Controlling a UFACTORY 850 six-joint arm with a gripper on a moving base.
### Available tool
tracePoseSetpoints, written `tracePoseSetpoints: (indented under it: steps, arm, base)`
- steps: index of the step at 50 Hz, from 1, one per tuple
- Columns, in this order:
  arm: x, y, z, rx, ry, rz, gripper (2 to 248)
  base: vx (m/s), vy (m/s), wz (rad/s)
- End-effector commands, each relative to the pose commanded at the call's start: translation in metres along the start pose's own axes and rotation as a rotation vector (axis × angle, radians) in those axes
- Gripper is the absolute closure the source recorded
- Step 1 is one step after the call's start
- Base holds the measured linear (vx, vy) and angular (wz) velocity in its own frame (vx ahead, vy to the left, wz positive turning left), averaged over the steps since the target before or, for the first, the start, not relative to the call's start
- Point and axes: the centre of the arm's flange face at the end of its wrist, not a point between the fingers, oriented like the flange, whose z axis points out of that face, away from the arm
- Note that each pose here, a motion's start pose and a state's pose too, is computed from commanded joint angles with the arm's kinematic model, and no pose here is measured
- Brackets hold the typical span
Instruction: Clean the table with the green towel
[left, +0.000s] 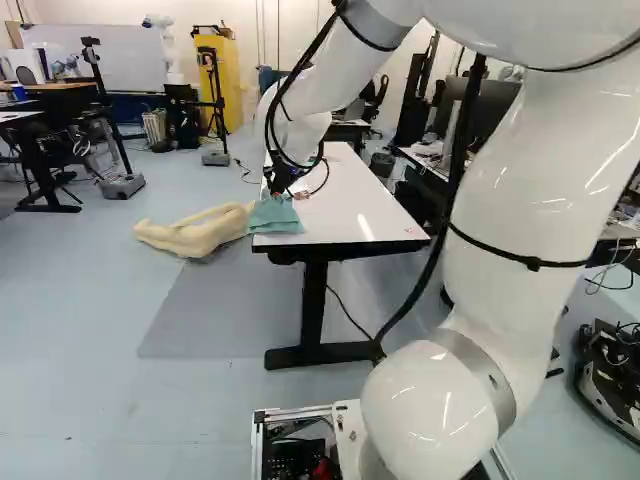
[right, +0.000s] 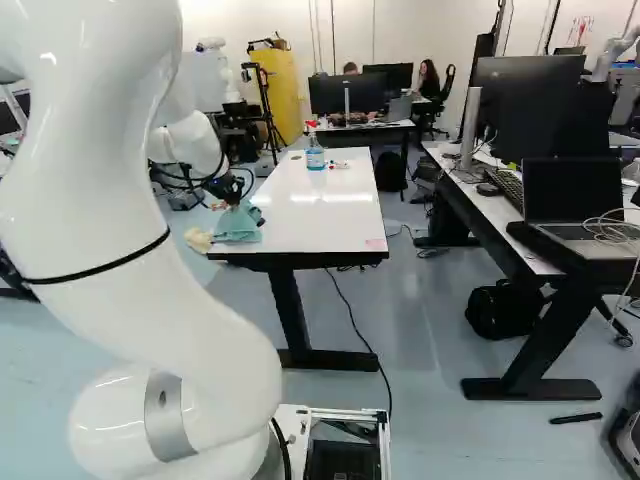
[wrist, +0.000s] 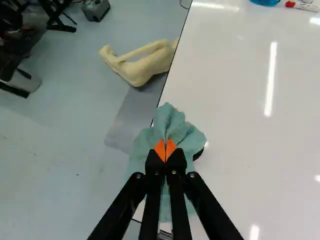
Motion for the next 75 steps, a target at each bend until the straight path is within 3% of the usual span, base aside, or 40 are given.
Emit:
tracePoseSetpoints:
  steps: [20,53,75]
  arm:
    - [0.003,0.004,-0.011,-0.003,0.02,0.006,229]
    - [0.006,0.052,-0.065,-0.062,0.105,0.08,229]
    - [-0.007,0.083,-0.079,-0.109,0.112,0.131,229]
  base:
    - [0.0,0.0,0.0]
    - [0.0,0.0,0.0]
    - [0.0,0.0,0.0]
